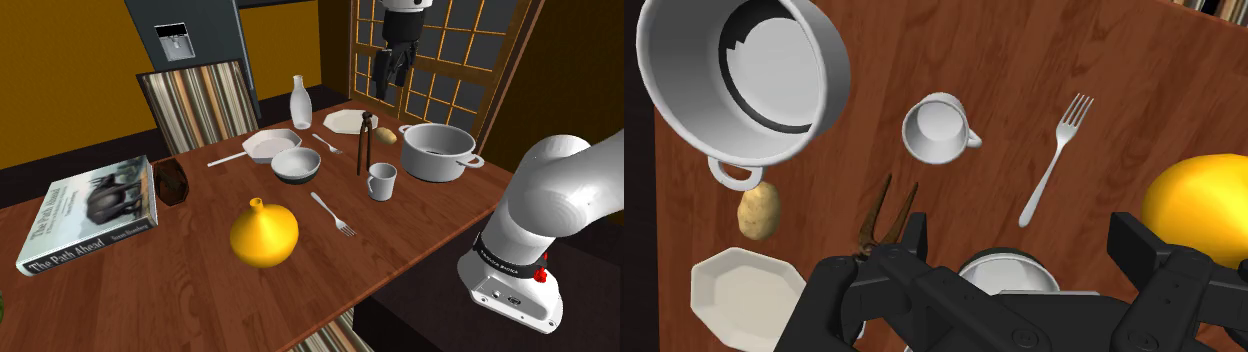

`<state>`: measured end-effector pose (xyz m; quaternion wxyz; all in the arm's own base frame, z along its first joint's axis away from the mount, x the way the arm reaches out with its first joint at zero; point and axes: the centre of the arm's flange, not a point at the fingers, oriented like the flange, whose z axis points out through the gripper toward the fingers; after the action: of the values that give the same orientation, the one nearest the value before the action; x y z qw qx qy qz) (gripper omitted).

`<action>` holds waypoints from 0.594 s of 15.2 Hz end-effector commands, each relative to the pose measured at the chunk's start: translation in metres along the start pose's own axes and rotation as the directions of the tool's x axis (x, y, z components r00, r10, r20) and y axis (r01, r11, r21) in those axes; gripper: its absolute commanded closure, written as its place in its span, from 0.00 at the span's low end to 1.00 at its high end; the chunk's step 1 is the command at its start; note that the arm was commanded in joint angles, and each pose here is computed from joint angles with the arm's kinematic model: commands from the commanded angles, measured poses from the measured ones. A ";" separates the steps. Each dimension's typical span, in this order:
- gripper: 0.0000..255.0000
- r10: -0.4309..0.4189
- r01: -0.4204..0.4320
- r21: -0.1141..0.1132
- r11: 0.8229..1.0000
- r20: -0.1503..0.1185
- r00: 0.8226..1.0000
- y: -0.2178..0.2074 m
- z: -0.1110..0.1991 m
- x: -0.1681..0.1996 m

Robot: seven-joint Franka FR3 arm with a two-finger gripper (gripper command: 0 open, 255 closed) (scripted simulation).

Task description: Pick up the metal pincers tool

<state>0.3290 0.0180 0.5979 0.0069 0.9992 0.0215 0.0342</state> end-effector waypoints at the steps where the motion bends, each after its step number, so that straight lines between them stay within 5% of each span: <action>1: 0.00 0.000 0.000 0.000 1.000 0.000 1.000 0.000 0.000 0.000; 9: 0.00 0.033 -0.033 0.010 0.999 0.034 0.999 0.063 0.063 0.063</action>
<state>0.3890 -0.0358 0.5467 0.0019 0.9998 0.0071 0.0188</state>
